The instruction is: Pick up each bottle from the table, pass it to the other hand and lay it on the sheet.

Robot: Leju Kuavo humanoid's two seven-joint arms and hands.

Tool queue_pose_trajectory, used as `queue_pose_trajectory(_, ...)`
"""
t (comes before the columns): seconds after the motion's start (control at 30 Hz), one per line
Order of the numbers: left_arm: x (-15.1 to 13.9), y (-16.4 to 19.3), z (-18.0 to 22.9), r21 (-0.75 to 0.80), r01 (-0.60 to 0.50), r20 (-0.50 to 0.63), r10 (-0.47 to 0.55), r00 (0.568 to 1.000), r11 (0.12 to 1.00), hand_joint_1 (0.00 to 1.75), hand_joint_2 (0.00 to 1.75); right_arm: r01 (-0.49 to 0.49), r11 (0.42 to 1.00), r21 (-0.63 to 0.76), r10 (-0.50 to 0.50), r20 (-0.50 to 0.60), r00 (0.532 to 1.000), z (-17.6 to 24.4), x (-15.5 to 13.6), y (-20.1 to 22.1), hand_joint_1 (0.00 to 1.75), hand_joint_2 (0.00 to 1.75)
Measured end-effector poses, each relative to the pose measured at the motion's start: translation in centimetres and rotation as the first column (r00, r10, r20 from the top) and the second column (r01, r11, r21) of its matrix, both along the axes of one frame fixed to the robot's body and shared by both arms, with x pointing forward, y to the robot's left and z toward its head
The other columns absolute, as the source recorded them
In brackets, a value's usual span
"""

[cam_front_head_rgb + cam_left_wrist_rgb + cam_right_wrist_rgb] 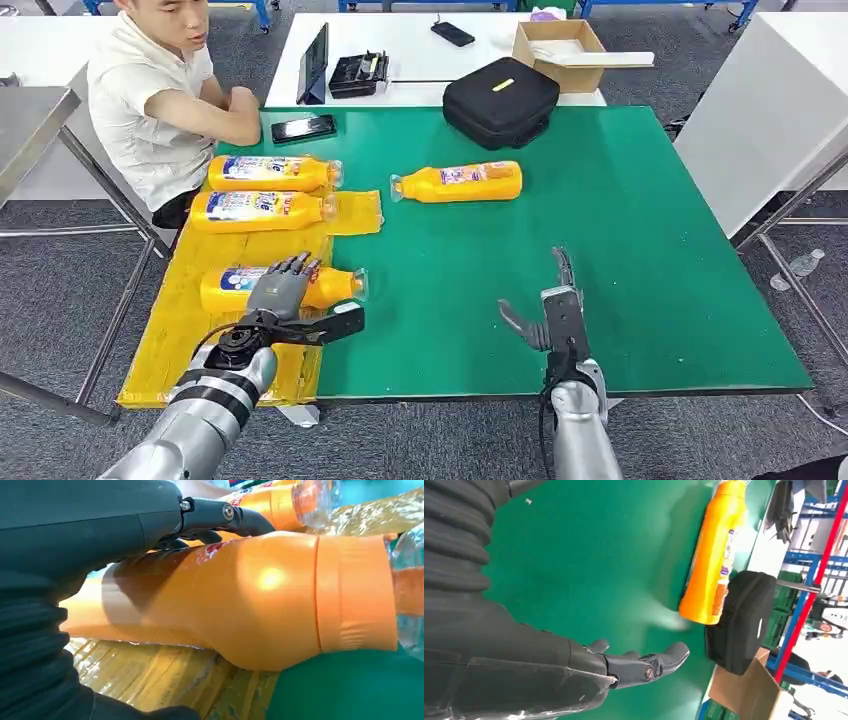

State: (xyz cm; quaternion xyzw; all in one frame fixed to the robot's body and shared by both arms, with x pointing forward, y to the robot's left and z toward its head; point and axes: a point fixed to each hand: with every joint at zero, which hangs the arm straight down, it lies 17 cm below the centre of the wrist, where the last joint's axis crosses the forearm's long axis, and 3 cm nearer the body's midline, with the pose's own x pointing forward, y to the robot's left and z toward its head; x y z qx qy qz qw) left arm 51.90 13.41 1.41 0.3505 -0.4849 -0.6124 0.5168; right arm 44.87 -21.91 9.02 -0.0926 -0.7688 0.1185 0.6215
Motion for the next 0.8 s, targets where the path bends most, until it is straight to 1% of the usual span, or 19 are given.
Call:
queue_pose_trajectory(0.07, -0.2, -1.0, 1.2, -0.028, 0.012, 0.058, -0.011, 0.998, 1.0, 0.0, 1.75, 0.005, 1.0, 0.001, -0.005, -0.007, 1.0, -0.3, -0.2, -0.2, 0.0, 1.75)
queue_pose_trajectory(0.17, -1.1, -2.5, 2.0, -0.055, 0.03, 0.1, -0.025, 0.995, 0.998, 0.0, 1.75, 0.01, 1.0, 0.004, -0.009, -0.014, 1.0, -0.7, -0.5, -0.3, 0.0, 1.75)
queue_pose_trajectory(0.23, -1.8, -3.5, 3.4, -0.09, 0.043, 0.161, -0.028, 0.987, 0.995, 0.0, 1.75, 0.015, 1.0, 0.004, -0.015, -0.018, 1.0, -0.9, -0.9, -0.4, 0.0, 1.75)
queue_pose_trajectory(0.33, -3.7, -5.4, 6.0, -0.147, 0.072, 0.255, -0.032, 0.966, 0.987, 0.0, 1.75, 0.039, 0.999, 0.003, -0.039, -0.022, 0.999, -1.1, -1.7, -0.9, 0.0, 1.75)
queue_pose_trajectory(0.4, -5.0, -6.4, 7.4, -0.176, 0.089, 0.293, -0.034, 0.955, 0.98, 0.0, 1.75, 0.052, 0.999, -0.002, -0.053, -0.027, 0.998, -1.3, -2.3, -1.3, 0.0, 1.75)
queue_pose_trajectory(0.47, -5.9, -7.0, 8.6, -0.196, 0.101, 0.323, -0.033, 0.946, 0.975, 0.0, 1.75, 0.065, 0.998, -0.004, -0.065, -0.027, 0.998, -1.3, -2.6, -1.7, 0.0, 1.75)
queue_pose_trajectory(0.67, -7.1, -7.8, 11.4, -0.224, 0.133, 0.395, -0.035, 0.918, 0.965, 0.0, 1.75, 0.087, 0.996, 0.0, -0.087, -0.025, 0.996, -1.2, -3.1, -2.4, 0.0, 1.75)
queue_pose_trajectory(0.8, -8.2, -8.6, 14.3, -0.244, 0.156, 0.464, -0.026, 0.886, 0.957, 0.0, 1.75, 0.115, 0.993, 0.003, -0.115, -0.027, 0.993, -1.2, -3.6, -3.3, 0.0, 1.75)
